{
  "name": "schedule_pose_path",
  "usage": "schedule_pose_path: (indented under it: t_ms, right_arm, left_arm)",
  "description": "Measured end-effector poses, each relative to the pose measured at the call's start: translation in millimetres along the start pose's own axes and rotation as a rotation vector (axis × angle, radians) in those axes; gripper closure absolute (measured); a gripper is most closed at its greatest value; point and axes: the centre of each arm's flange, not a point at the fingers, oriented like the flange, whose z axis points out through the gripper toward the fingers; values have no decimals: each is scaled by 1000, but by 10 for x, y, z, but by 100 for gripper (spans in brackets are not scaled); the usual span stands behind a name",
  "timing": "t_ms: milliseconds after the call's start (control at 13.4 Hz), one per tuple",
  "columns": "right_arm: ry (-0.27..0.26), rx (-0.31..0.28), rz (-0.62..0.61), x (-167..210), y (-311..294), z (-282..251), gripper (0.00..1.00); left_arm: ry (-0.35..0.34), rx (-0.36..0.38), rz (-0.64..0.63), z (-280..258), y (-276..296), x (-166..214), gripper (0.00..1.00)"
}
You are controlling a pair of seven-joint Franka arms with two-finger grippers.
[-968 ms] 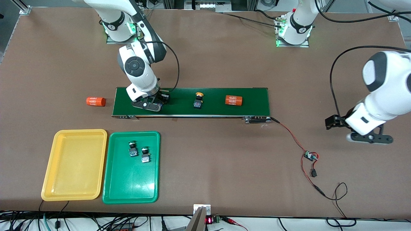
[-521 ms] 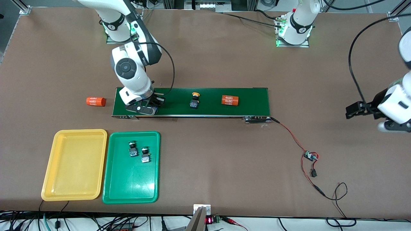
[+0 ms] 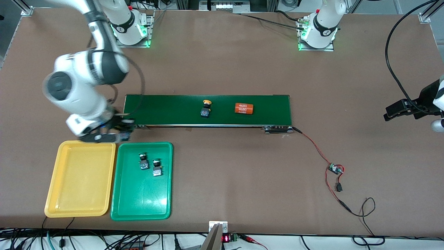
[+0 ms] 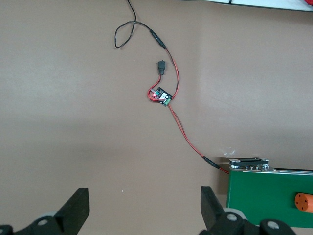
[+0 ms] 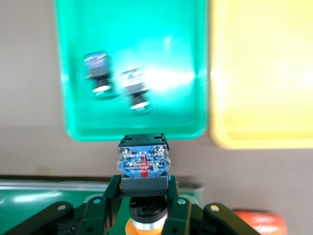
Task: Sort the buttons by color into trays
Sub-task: 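Carry the orange-based button to the yellow tray and release it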
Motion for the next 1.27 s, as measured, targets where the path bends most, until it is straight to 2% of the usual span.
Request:
schedule_pose_path:
  t_ms: [298,596,819,968,1266]
  right_arm:
    - [-44,-66,28,368,803,633,59]
    - [-5,-93,44,731,1520,1100,59]
    - [17,-103,38,764,1992,1341,59]
    - [12,-92,54,733,2176,1450,59]
    - [11,-69,53,742,2090,1495,59]
  left_arm:
    - [8,3,1,-104,8,-139,0]
    - [-3,8,2,-121,13,-298,0]
    - [-6,9,2,-118,17,-333,0]
    - [-7,9,3,-113,22,-335,0]
    - [0,8,11,-149,70,-338,0]
